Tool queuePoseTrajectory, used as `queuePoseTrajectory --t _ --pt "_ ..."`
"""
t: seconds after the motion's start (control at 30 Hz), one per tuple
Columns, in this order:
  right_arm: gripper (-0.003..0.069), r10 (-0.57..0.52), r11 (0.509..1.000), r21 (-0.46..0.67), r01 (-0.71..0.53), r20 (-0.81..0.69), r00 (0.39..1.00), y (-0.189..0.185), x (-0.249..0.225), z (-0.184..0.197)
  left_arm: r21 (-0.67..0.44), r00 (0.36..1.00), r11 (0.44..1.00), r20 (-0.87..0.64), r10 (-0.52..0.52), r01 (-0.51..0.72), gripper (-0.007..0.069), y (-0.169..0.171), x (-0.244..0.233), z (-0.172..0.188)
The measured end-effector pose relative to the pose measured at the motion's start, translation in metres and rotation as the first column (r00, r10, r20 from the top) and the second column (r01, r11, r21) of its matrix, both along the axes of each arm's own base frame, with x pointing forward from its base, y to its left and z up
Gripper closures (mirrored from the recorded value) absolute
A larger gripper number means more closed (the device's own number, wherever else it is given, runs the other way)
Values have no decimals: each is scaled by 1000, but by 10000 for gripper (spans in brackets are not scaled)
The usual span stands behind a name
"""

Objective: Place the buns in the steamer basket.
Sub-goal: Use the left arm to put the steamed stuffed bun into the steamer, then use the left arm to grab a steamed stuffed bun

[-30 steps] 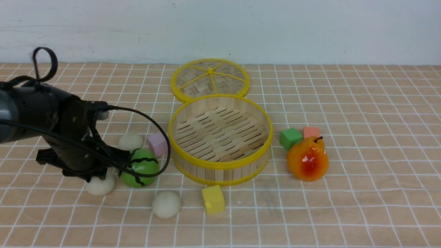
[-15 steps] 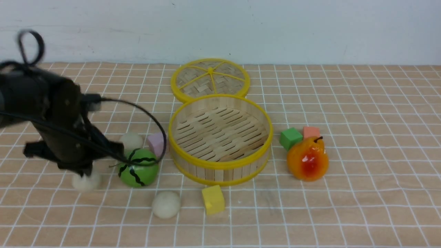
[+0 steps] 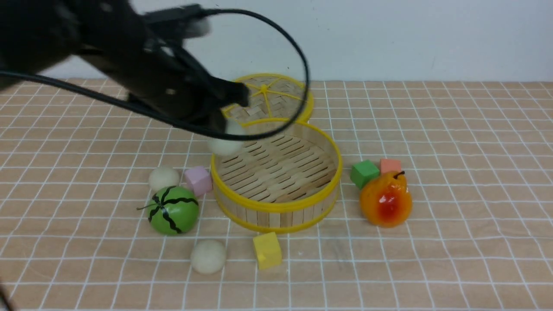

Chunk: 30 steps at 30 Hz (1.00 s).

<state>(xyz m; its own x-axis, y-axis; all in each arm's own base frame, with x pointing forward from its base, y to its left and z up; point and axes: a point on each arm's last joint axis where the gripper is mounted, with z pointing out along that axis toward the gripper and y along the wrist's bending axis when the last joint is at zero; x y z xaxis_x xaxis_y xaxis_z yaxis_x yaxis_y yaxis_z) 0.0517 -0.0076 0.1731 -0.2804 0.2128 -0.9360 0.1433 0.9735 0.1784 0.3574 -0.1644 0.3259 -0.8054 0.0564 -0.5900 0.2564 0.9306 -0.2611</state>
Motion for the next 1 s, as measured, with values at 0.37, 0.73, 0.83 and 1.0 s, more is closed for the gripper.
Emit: queuePoseTrajectory --t 0.37,0.73,0.83,1.0 --pt "418 0 1000 0 0 0 1000 0 0 0 17 996 1000 -93 7 -6 595 -44 59 -92" --pt "418 0 1000 0 0 0 1000 0 0 0 40 983 997 -171 70 -65 343 -43 60 -101" --pt "418 0 1000 0 0 0 1000 0 0 0 67 976 997 -212 53 -39 231 -35 42 -56" --pt "418 0 1000 0 0 0 1000 0 0 0 74 994 997 -103 40 -32 184 -14 6 29"
